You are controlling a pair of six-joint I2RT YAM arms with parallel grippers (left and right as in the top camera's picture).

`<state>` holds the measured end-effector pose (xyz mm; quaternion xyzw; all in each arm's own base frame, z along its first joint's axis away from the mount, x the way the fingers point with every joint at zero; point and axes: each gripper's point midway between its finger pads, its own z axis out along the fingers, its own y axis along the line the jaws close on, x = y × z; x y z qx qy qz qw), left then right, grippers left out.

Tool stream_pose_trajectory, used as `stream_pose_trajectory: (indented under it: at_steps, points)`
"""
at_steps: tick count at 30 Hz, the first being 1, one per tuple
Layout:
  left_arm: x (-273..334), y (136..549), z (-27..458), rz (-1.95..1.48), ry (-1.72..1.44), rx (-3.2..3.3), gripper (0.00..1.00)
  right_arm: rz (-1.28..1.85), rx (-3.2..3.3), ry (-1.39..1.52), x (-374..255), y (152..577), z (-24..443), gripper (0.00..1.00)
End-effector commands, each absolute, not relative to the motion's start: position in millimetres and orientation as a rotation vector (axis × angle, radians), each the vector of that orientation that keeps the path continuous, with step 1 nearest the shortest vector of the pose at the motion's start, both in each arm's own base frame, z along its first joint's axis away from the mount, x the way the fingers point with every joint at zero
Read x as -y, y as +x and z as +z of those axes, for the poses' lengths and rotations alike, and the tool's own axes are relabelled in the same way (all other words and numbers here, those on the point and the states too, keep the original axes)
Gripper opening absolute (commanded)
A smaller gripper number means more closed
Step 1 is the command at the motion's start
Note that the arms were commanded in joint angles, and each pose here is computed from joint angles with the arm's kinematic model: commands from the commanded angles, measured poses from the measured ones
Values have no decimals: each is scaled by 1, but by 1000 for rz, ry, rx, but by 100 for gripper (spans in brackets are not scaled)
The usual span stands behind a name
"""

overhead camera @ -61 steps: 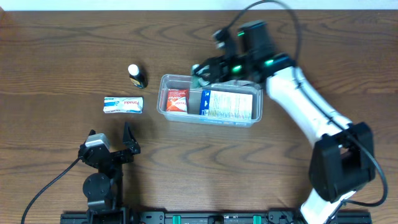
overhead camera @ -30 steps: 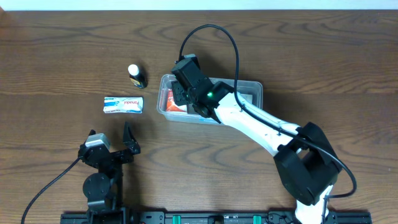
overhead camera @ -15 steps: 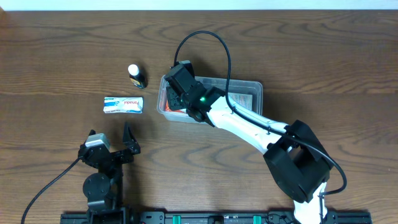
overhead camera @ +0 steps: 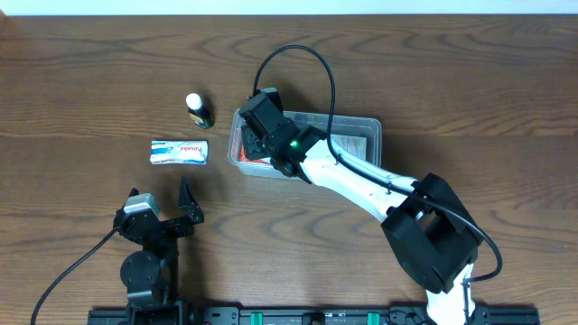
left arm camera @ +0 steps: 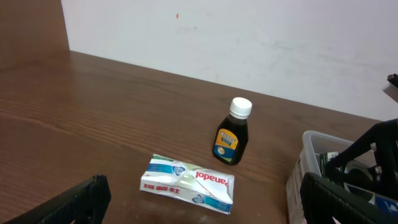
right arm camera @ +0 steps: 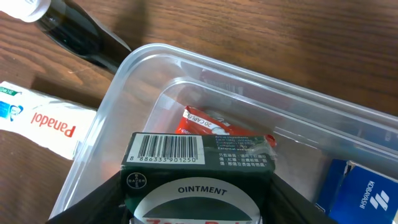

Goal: Pack container
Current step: 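Lower the green tin into the container beside the red packet and release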

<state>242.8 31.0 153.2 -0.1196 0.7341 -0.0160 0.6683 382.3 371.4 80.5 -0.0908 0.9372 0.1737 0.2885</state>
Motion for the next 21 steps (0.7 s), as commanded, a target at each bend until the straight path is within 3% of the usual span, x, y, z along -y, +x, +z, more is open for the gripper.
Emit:
stream_pose_trajectory:
  at_steps: [1, 21]
  points:
    - [-34, 241, 137, -8, -274, -1704, 98, 480, -2497, -239, -379, 383, 80, 59]
    - [-34, 241, 137, -8, -275, -1704, 98, 514, -2461, -267, -389, 385, 88, 66]
